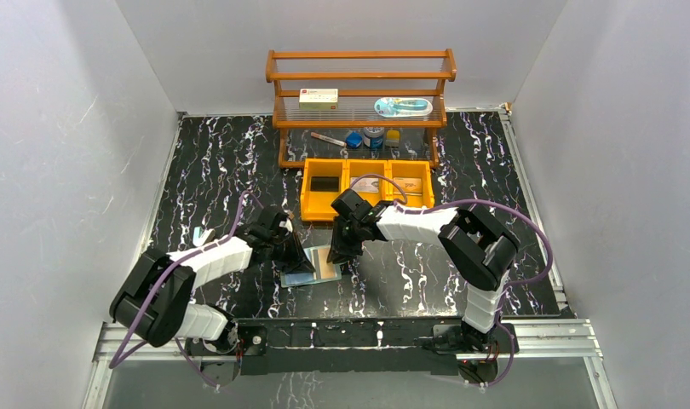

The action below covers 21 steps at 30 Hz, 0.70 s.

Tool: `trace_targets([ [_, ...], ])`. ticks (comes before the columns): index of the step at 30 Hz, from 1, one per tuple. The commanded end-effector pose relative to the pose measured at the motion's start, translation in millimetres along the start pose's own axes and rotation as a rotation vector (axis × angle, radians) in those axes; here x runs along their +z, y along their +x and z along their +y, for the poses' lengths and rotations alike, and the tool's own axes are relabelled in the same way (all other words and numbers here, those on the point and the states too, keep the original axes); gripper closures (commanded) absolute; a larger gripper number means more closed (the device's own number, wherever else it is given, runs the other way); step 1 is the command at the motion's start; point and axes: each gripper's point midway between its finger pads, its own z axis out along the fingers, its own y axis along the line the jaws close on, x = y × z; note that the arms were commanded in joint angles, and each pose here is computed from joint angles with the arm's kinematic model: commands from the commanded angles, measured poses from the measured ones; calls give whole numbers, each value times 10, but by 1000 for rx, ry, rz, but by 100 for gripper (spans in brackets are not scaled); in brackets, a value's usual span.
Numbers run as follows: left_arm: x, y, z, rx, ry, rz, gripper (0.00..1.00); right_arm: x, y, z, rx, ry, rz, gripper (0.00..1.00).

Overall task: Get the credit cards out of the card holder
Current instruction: Remove the credit card from the card holder.

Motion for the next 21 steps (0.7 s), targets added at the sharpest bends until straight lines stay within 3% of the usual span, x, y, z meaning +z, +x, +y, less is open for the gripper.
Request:
trace_targets([
  [1, -43, 61, 40, 17, -23, 5, 100, 70, 124, -214, 19, 74, 30, 71],
  [10, -228, -50, 103, 60, -109, -58, 100, 49, 104, -247, 19, 96, 17, 71],
  [15, -231, -61, 20, 70, -69, -60, 100, 33, 88, -225, 17, 87, 10, 71],
  [21, -236, -175, -318, 91, 63, -82, 74, 53, 115, -245, 18, 92, 21, 71],
])
